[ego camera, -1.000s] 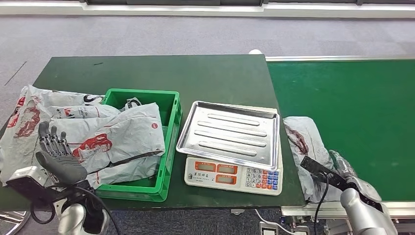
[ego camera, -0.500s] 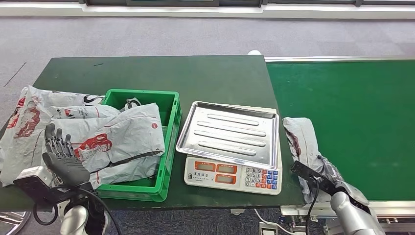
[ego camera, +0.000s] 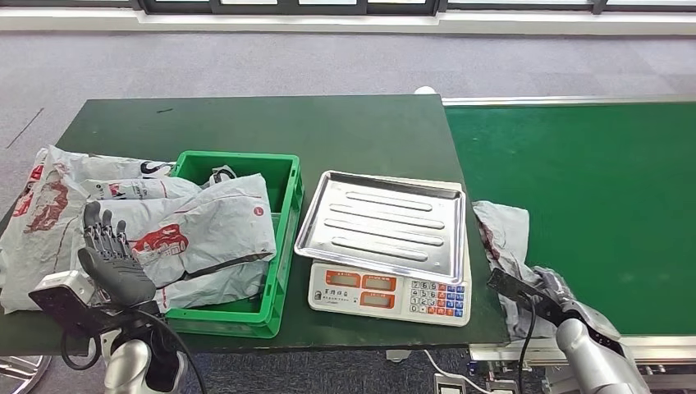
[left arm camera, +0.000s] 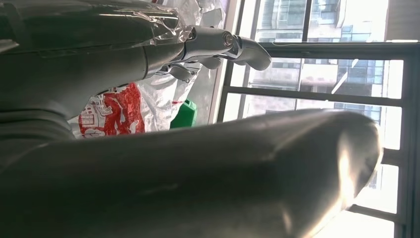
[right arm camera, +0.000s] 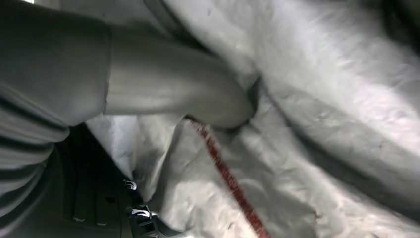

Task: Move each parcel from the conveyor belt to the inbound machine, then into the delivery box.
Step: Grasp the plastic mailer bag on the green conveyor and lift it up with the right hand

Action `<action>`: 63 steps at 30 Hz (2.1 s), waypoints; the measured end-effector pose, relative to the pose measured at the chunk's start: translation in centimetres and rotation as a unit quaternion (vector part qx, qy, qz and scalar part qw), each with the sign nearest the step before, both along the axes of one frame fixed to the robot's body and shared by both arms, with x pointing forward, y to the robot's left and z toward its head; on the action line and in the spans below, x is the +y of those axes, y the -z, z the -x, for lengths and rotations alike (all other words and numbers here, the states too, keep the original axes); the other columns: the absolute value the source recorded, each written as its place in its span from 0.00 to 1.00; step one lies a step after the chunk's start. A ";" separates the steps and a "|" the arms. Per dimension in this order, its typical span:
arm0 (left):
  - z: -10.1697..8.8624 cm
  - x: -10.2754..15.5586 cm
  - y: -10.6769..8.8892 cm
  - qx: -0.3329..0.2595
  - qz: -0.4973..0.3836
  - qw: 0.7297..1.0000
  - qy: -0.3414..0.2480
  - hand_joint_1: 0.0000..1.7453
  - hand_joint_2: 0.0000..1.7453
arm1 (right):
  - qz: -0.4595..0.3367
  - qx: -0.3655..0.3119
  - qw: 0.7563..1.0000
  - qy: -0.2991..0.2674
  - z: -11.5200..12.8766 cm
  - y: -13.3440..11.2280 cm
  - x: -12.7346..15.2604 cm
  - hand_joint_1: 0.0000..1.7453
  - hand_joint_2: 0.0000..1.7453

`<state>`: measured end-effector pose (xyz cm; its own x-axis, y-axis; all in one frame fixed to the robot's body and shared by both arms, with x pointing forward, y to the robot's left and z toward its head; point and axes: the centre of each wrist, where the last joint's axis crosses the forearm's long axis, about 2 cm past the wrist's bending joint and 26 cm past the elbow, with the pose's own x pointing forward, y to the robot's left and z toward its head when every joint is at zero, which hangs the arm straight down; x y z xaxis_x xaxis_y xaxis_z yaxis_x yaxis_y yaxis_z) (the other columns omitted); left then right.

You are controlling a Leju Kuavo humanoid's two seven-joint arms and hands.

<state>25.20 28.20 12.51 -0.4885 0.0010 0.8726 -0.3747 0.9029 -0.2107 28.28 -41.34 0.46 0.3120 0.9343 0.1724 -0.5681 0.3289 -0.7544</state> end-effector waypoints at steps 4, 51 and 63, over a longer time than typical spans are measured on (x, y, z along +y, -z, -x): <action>0.0 0.1 0.0 0.000 -0.001 1.000 0.000 0.00 0.00 | 0.001 -0.009 1.000 -0.002 0.1 0.0 0.1 1.00 1.00; 2.2 0.2 0.3 -0.012 -0.002 1.000 -0.008 0.00 0.00 | -0.003 -0.518 0.855 -0.005 5.3 -12.7 5.9 1.00 1.00; 2.1 0.2 0.5 -0.011 -0.002 1.000 -0.004 0.00 0.00 | -0.002 -0.538 0.843 0.000 5.2 -13.6 6.4 1.00 1.00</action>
